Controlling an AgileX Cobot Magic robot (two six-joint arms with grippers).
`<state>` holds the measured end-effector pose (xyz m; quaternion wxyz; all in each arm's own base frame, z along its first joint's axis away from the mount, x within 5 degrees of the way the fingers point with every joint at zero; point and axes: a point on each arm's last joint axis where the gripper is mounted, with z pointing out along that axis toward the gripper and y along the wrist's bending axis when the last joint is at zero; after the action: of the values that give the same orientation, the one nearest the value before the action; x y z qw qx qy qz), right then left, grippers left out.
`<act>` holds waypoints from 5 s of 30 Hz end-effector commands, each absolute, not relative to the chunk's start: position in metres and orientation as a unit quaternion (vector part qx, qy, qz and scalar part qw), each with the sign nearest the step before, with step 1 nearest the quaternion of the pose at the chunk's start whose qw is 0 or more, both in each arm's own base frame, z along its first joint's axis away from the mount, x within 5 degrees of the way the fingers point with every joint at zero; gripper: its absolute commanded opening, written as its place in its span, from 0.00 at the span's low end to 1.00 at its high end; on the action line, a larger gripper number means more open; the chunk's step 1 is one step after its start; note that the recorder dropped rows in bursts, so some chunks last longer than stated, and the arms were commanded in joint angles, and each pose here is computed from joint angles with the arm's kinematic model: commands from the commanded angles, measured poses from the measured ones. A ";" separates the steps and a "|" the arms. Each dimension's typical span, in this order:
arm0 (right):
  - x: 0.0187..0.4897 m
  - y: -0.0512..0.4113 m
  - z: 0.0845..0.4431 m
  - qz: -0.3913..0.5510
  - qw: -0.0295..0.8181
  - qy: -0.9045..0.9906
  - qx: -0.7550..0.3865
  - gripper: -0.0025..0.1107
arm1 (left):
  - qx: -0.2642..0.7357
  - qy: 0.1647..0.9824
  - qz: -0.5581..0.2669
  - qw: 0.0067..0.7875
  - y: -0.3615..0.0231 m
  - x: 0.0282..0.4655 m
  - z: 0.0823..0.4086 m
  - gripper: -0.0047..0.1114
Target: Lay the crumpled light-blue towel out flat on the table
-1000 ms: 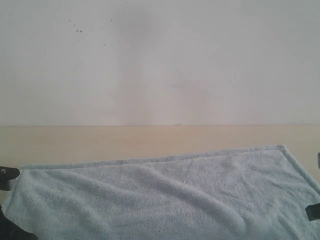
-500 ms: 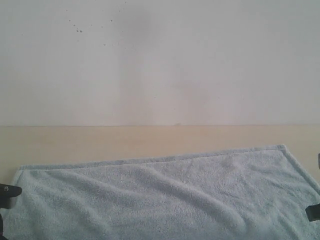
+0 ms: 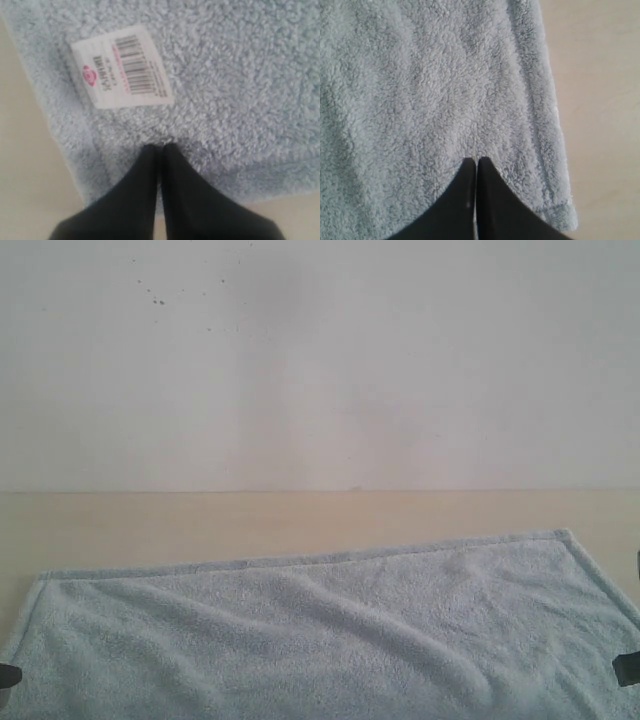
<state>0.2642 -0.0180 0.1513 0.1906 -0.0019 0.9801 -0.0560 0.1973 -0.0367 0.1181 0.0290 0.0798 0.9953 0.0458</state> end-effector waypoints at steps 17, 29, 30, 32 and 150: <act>0.269 -0.018 0.156 -0.048 0.233 0.971 0.000 0.02 | 0.042 0.997 0.065 0.027 -0.031 0.187 0.132 0.08; 0.332 -0.017 0.192 -0.060 0.293 0.954 -0.026 0.02 | 0.127 0.944 0.109 0.286 -0.042 0.287 0.229 0.08; 0.338 -0.015 0.190 -0.063 0.286 0.955 -0.037 0.02 | 0.126 0.945 0.111 0.281 -0.042 0.296 0.225 0.08; 0.360 0.000 0.185 -0.059 0.290 0.953 -0.067 0.02 | 0.112 0.955 0.115 0.251 -0.039 0.328 0.203 0.08; 0.080 0.016 0.305 0.171 0.662 0.729 0.043 0.02 | -0.036 0.750 -0.102 0.652 -0.013 0.109 0.289 0.08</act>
<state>0.0814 0.0158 0.3048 0.6602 0.0439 0.7303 0.1700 0.1104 -0.0120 0.2885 0.6507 -0.0325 0.7529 -0.0932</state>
